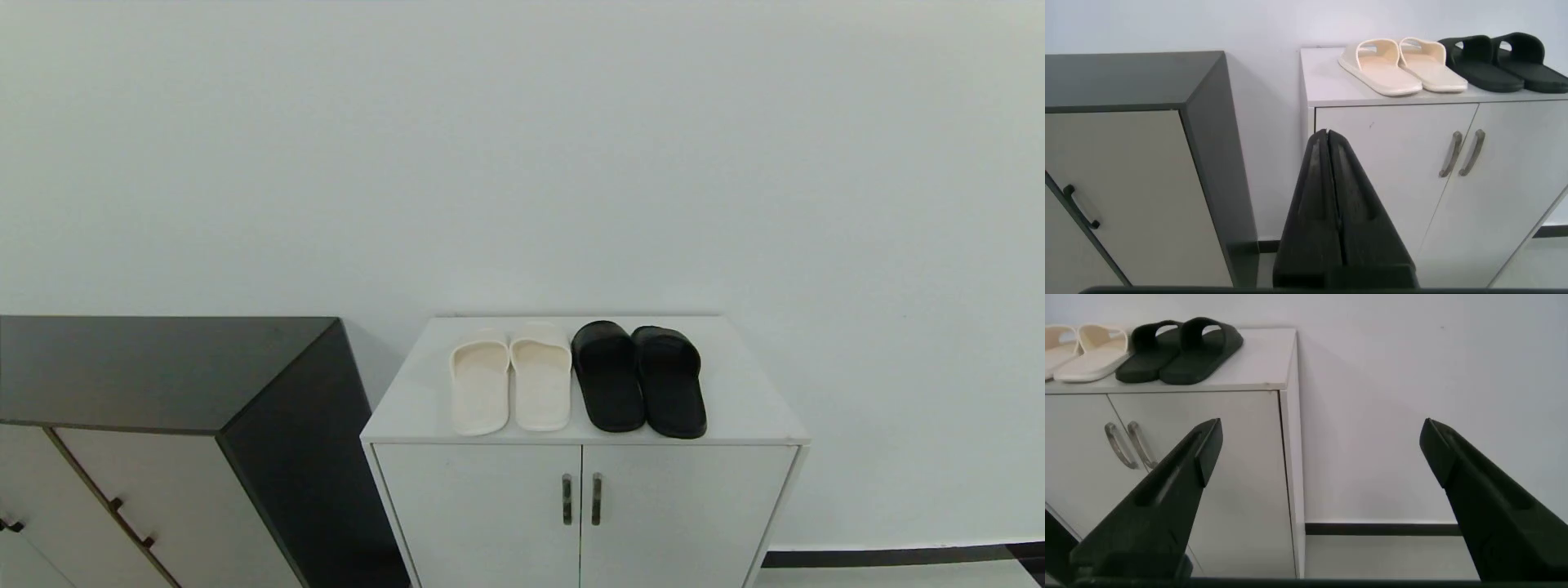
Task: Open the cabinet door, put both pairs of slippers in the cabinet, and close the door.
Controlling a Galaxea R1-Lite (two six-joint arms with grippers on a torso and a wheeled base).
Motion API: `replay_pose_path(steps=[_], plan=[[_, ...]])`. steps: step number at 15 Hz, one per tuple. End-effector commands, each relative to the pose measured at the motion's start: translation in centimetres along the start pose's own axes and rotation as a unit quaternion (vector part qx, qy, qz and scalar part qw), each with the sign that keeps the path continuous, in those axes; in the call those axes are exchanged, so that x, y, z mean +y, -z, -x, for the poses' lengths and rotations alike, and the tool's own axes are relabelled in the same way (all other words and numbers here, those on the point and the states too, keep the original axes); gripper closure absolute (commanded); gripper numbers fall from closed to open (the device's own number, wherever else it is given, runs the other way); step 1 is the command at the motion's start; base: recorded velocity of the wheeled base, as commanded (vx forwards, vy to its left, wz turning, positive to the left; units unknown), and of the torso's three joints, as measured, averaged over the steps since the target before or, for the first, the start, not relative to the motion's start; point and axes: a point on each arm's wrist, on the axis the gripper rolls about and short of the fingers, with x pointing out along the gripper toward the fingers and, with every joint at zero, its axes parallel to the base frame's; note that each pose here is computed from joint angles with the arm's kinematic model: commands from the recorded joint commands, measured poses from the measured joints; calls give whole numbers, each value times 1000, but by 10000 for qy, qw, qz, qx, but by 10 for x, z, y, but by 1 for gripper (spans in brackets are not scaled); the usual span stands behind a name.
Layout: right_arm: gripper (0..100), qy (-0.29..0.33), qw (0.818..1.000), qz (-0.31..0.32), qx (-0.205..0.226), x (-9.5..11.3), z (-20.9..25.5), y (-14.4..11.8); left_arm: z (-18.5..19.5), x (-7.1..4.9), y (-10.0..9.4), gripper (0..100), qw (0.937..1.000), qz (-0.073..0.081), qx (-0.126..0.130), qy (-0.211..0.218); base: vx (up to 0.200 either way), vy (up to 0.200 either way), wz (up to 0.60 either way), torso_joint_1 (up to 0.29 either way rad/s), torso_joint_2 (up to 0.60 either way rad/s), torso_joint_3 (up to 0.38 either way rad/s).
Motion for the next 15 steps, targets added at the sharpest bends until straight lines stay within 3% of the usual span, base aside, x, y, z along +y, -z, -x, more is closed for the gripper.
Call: replay_pose_path(steps=[1,5,6,7,8,10,12,15], plan=[[0,5,10000,15,-10,0,0,0,0,0,0,100,10000,0,-2,0,0,0,0,0,0,0],[0,5,9999,122,-25,0,0,-1,0,0,0,100,10000,0,-2,-23,0,0,0,0,0,0],[0,28,9965,-90,-829,0,12,-45,0,0,0,100,10000,0,-2,-15,0,0,0,0,0,0],[0,-30,9962,-341,-798,-1,13,-74,0,0,0,100,10000,0,-2,-15,0,0,0,0,0,0],[0,-129,9993,-256,-230,0,4,-78,0,0,0,100,10000,0,-2,-15,0,0,0,0,0,0],[0,-727,9939,-196,809,2,-20,-62,0,0,0,100,10000,0,-2,-15,0,0,0,0,0,0],[0,-921,9850,-338,1423,3,-53,-65,0,0,0,100,10000,0,-2,-7,0,0,0,0,0,0],[0,-1371,9777,-604,1472,13,-107,-81,0,0,0,100,10000,0,-2,-7,0,0,0,0,0,0]])
